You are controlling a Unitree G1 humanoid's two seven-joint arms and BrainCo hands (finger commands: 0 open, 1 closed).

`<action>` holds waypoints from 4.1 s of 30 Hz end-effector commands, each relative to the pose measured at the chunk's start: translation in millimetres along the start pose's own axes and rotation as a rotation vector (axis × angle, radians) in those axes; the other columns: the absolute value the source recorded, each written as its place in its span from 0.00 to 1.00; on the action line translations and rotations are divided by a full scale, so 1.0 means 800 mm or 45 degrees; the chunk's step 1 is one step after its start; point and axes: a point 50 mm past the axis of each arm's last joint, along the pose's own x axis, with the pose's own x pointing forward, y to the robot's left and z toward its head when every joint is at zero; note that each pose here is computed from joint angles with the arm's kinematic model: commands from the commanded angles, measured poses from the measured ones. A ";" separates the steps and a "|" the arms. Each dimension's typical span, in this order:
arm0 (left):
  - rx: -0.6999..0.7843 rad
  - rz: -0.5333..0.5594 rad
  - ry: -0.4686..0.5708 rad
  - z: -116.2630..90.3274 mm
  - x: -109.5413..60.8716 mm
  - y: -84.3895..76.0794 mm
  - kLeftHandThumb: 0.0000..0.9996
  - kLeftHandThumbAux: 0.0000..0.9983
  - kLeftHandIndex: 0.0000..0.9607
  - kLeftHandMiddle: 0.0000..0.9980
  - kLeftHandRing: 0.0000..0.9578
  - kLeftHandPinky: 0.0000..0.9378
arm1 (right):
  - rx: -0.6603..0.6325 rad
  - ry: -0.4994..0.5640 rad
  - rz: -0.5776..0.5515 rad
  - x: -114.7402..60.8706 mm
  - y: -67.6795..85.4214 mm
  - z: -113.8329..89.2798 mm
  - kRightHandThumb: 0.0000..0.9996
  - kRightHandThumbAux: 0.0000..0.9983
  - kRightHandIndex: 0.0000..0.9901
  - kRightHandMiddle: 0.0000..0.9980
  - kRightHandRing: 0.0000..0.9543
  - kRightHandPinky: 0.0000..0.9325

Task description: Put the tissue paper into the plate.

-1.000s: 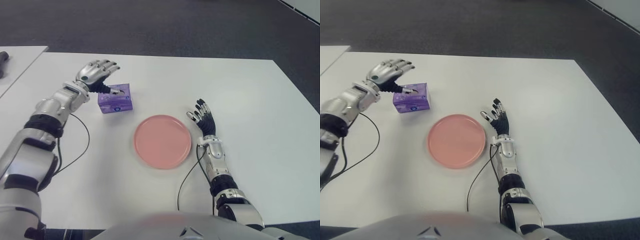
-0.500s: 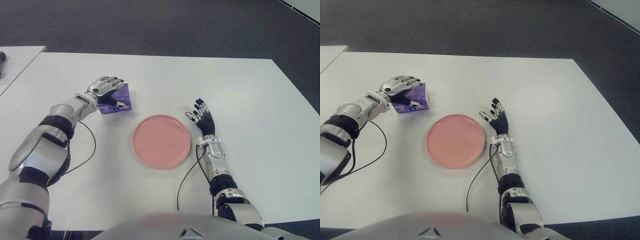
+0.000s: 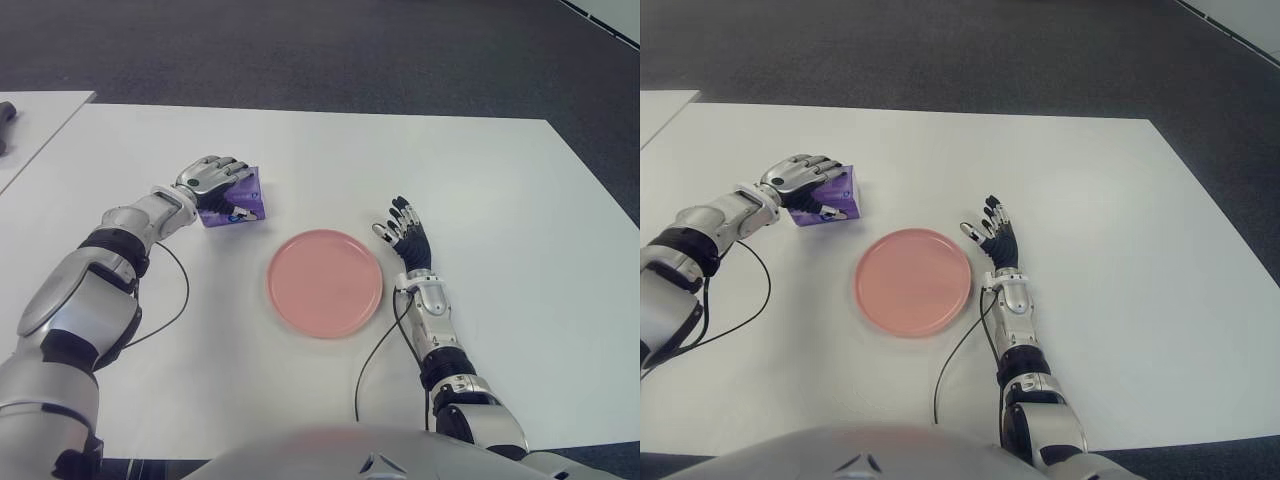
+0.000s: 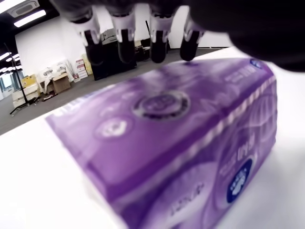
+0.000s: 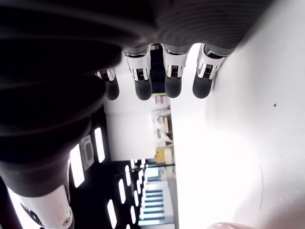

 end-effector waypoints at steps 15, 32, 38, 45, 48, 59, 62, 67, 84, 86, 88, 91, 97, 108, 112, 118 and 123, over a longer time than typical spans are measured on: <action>0.038 -0.057 0.026 0.001 -0.002 -0.012 0.13 0.14 0.00 0.00 0.00 0.00 | 0.015 0.259 -0.042 -0.029 -0.013 -0.050 0.11 0.71 0.01 0.05 0.06 0.12; 0.210 0.056 0.054 -0.007 -0.002 -0.004 0.13 0.15 0.00 0.00 0.00 0.00 | 0.017 0.244 -0.040 -0.031 -0.015 -0.051 0.07 0.73 0.02 0.06 0.06 0.09; 0.300 0.093 0.044 -0.009 -0.003 -0.004 0.14 0.16 0.00 0.00 0.00 0.00 | 0.026 0.219 -0.038 -0.032 -0.015 -0.049 0.06 0.73 0.02 0.06 0.06 0.10; 0.387 0.126 0.040 -0.012 -0.005 -0.004 0.16 0.18 0.00 0.00 0.00 0.00 | 0.009 0.197 -0.017 -0.033 -0.015 -0.048 0.05 0.73 0.02 0.06 0.06 0.08; 0.435 0.160 0.037 -0.013 -0.007 -0.004 0.17 0.19 0.00 0.00 0.00 0.00 | 0.008 0.200 -0.023 -0.033 -0.015 -0.048 0.05 0.74 0.02 0.06 0.06 0.09; 0.597 0.220 0.035 -0.020 -0.014 -0.008 0.19 0.26 0.00 0.00 0.00 0.00 | -0.003 0.189 -0.027 -0.034 -0.012 -0.044 0.08 0.73 0.02 0.06 0.06 0.09; 0.645 0.212 0.037 -0.021 -0.018 -0.014 0.18 0.30 0.00 0.00 0.00 0.00 | -0.013 0.184 -0.020 -0.034 -0.012 -0.043 0.08 0.73 0.01 0.06 0.05 0.07; 0.668 0.215 0.046 -0.021 -0.019 -0.017 0.17 0.34 0.00 0.00 0.00 0.00 | -0.015 0.179 -0.019 -0.034 -0.013 -0.042 0.07 0.73 0.01 0.05 0.05 0.07; 0.617 0.164 0.151 -0.019 -0.022 -0.031 0.13 0.39 0.00 0.00 0.00 0.00 | 0.017 0.192 -0.024 -0.032 -0.015 -0.040 0.09 0.76 0.00 0.04 0.05 0.08; 0.607 0.160 0.156 -0.018 -0.022 -0.031 0.13 0.39 0.00 0.00 0.00 0.00 | 0.021 0.193 -0.029 -0.032 -0.016 -0.039 0.08 0.76 0.01 0.04 0.05 0.08; 0.588 0.150 0.164 -0.018 -0.022 -0.032 0.12 0.39 0.00 0.00 0.00 0.00 | 0.022 0.191 -0.033 -0.032 -0.016 -0.039 0.08 0.76 0.01 0.04 0.05 0.08; 0.561 0.134 0.176 -0.018 -0.022 -0.034 0.12 0.39 0.00 0.00 0.00 0.00 | 0.020 0.188 -0.034 -0.033 -0.016 -0.039 0.08 0.76 0.01 0.04 0.05 0.08; 0.531 0.108 0.190 -0.018 -0.021 -0.035 0.11 0.38 0.00 0.00 0.00 0.00 | 0.019 0.181 -0.035 -0.032 -0.015 -0.036 0.10 0.75 0.02 0.05 0.06 0.10; 0.489 0.096 0.196 -0.018 -0.022 -0.037 0.11 0.37 0.00 0.00 0.00 0.00 | 0.012 0.168 -0.027 -0.034 -0.016 -0.034 0.10 0.75 0.02 0.05 0.06 0.10; 0.476 0.100 0.190 -0.017 -0.022 -0.037 0.12 0.37 0.00 0.00 0.00 0.00 | 0.012 0.168 -0.027 -0.035 -0.016 -0.034 0.10 0.75 0.02 0.05 0.06 0.10; 0.463 0.099 0.179 -0.016 -0.021 -0.037 0.13 0.37 0.00 0.00 0.00 0.00 | 0.012 0.167 -0.027 -0.035 -0.016 -0.033 0.10 0.75 0.02 0.05 0.06 0.10; 0.447 0.071 0.162 -0.013 -0.020 -0.039 0.13 0.37 0.00 0.00 0.00 0.00 | 0.012 0.166 -0.026 -0.036 -0.016 -0.032 0.09 0.75 0.02 0.05 0.06 0.10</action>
